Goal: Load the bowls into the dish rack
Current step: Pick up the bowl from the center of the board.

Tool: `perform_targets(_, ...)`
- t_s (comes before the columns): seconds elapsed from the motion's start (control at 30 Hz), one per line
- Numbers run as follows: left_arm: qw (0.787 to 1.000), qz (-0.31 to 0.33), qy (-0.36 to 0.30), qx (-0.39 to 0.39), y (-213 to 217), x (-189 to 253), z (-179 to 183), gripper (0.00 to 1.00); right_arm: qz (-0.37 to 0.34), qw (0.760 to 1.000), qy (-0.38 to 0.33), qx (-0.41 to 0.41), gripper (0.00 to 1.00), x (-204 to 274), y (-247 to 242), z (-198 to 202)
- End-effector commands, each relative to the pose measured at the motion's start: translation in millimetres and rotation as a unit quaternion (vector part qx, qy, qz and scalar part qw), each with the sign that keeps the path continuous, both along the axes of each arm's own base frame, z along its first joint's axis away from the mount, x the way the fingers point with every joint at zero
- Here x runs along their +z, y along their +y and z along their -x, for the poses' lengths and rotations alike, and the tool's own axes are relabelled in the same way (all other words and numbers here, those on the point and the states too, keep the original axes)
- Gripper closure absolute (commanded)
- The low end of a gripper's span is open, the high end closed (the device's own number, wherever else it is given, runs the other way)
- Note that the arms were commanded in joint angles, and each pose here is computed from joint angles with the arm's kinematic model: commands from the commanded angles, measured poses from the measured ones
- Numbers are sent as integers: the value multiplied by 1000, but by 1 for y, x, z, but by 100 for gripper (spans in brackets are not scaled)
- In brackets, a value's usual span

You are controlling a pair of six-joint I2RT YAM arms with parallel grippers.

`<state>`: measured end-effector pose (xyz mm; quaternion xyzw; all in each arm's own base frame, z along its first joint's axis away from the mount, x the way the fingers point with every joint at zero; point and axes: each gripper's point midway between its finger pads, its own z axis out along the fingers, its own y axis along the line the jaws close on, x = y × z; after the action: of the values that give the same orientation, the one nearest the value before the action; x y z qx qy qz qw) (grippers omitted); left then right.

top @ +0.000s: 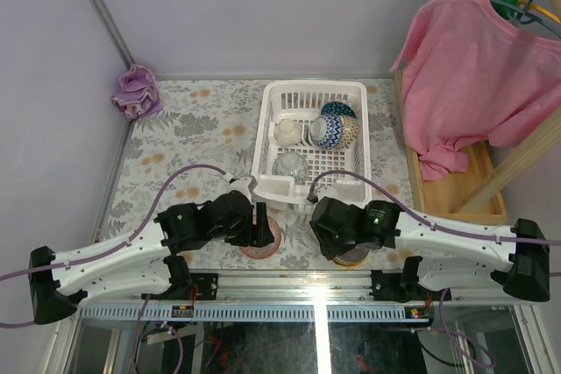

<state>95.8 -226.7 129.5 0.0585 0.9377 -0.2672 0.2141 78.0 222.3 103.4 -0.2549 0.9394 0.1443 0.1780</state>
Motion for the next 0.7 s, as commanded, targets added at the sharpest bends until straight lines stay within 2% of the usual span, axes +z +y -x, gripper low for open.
perform_targets(0.0, 1000, 16, -17, 12, -6, 3, -8, 35, 7, 1000, 11, 4, 54, -13, 5, 3)
perform_targets(0.07, 1000, 16, -18, 13, -6, 4, -8, 36, 14, 1000, 12, 4, 56, -16, 4, 3)
perform_targets(0.2, 1000, 18, -23, 13, -6, 6, -9, 36, 3, 1000, -3, -4, 73, -3, 6, -2)
perform_targets(0.33, 999, 25, -28, 11, -8, 13, -11, 36, -31, 999, -31, -16, 85, 30, 9, -10)
perform_targets(0.47, 999, 30, -38, 12, -10, 21, -14, 36, -70, 996, -44, -15, 91, 51, 15, -12)
perform_targets(0.57, 998, 34, -45, 12, -11, 26, -16, 36, -85, 995, -45, -10, 100, 61, 19, -11)
perform_targets(0.67, 998, 37, -52, 14, -13, 32, -19, 36, -140, 988, -66, -11, 100, 95, 28, -15)
